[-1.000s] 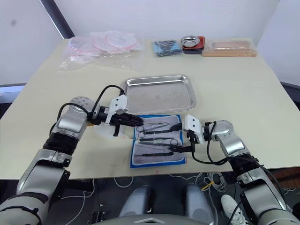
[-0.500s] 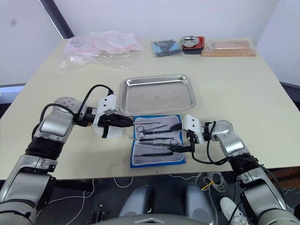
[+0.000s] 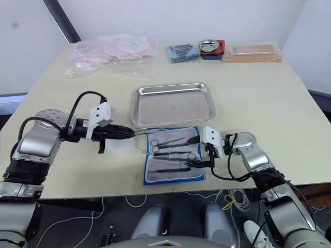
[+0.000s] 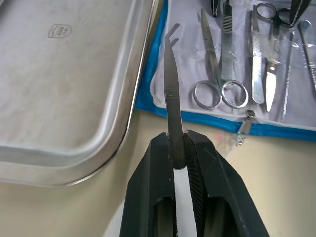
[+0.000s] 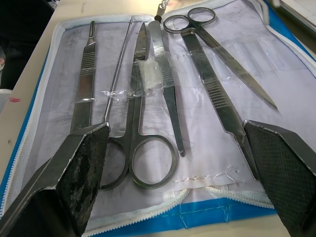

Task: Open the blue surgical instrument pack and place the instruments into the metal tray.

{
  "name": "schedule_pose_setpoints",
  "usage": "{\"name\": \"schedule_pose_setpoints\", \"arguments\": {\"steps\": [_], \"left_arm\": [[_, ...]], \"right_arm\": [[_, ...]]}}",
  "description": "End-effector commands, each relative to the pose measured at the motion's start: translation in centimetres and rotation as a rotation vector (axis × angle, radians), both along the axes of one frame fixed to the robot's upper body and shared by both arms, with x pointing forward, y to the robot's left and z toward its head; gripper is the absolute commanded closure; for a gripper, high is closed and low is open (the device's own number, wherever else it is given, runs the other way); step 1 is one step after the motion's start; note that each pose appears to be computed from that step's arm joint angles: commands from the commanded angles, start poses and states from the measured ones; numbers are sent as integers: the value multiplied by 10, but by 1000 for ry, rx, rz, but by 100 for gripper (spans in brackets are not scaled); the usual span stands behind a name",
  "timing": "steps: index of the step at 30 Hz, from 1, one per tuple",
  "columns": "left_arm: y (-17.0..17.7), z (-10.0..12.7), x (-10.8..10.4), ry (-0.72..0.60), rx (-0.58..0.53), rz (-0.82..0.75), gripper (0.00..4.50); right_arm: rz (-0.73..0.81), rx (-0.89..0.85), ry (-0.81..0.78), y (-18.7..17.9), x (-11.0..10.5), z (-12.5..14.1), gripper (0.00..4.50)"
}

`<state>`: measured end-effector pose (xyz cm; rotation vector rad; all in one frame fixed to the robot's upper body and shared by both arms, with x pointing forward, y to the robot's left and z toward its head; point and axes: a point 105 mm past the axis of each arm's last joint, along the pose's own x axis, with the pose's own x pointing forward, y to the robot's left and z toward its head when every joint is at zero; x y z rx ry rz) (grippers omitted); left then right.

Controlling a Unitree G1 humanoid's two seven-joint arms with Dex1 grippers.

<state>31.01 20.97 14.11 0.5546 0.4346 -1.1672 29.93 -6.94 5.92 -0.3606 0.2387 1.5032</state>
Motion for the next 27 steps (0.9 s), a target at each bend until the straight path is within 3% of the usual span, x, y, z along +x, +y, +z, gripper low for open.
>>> {"name": "schedule_pose_setpoints", "arguments": {"steps": [1, 6, 14, 20, 27], "left_arm": [[3, 21, -4, -46, -27, 6, 440], [-1, 31, 0, -65, -144, 83, 440], [-15, 41, 29, -182, -303, 351, 440], [-36, 36, 52, -237, -428, 652, 440], [-51, 22, 68, -273, -488, 942, 440]], "right_arm": [[-56, -177, 177, -23, -15, -56, 0], [-55, -176, 179, -23, -16, -56, 0], [-53, -176, 179, -23, -16, -56, 0], [-51, -178, 172, -24, -15, -55, 0], [-51, -174, 168, -22, -16, -55, 0]]}}
